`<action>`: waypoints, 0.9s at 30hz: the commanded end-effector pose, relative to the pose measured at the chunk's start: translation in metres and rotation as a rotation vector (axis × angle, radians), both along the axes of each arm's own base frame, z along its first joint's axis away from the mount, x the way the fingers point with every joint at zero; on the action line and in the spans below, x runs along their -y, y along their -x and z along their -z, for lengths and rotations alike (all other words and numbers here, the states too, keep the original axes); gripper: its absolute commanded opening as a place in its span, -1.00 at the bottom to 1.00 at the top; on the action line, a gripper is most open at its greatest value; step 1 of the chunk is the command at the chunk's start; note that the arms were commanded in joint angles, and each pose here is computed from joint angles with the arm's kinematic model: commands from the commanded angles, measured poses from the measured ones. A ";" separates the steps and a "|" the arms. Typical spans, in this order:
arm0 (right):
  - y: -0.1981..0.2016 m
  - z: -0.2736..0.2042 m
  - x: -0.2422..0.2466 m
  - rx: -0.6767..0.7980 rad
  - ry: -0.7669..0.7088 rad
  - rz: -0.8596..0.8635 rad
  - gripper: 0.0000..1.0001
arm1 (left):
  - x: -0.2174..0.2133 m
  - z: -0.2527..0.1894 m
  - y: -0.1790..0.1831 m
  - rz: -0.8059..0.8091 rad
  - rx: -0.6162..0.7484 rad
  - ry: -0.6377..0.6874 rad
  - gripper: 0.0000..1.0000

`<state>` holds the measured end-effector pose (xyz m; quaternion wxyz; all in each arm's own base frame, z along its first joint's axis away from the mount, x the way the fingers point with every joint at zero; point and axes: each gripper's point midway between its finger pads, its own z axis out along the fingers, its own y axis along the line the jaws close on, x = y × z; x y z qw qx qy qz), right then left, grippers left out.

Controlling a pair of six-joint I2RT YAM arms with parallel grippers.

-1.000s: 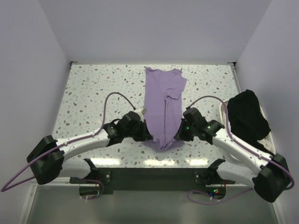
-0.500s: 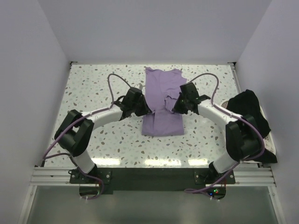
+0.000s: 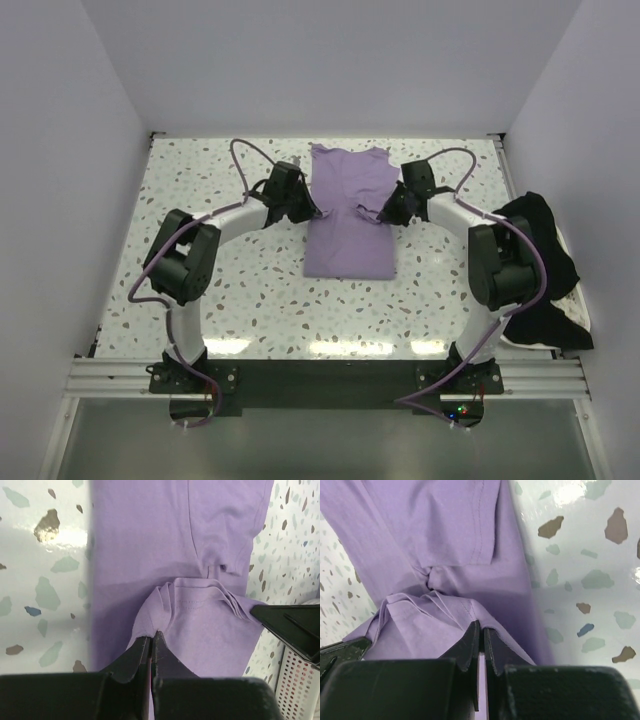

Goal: Fold and stack the t-shirts
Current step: Fold the tshirt

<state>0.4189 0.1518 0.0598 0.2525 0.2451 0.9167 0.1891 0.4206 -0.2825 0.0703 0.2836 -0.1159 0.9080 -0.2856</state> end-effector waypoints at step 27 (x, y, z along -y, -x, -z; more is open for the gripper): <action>-0.026 -0.054 -0.016 0.176 0.133 -0.157 0.10 | 0.008 -0.066 -0.039 0.164 0.248 0.009 -0.14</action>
